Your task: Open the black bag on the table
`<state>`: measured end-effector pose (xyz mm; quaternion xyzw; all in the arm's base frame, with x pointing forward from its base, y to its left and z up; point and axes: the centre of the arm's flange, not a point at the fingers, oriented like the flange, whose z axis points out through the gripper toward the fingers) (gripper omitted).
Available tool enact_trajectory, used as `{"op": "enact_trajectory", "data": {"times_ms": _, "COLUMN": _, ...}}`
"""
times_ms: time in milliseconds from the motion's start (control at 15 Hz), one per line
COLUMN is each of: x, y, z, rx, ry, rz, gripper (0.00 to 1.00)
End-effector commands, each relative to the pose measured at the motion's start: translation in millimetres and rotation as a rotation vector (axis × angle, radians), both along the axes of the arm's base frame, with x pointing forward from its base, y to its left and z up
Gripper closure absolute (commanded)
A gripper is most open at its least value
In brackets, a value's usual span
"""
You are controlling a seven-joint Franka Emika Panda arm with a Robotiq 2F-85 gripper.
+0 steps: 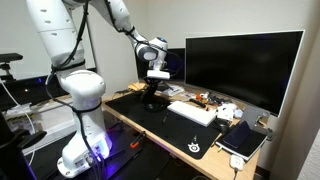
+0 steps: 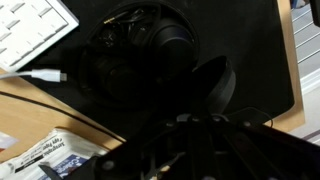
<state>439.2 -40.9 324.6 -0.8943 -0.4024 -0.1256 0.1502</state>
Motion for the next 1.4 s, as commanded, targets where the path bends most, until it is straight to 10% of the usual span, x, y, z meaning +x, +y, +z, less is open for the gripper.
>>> {"op": "enact_trajectory", "data": {"times_ms": 0, "x": -7.9, "y": 19.9, "z": 14.7, "rx": -0.013, "ry": -0.019, "rz": 0.040, "gripper": 1.00}}
{"op": "enact_trajectory", "data": {"times_ms": 1333, "x": -6.2, "y": 101.3, "z": 38.8, "rx": -0.037, "ry": 0.014, "rz": 0.282, "gripper": 1.00}}
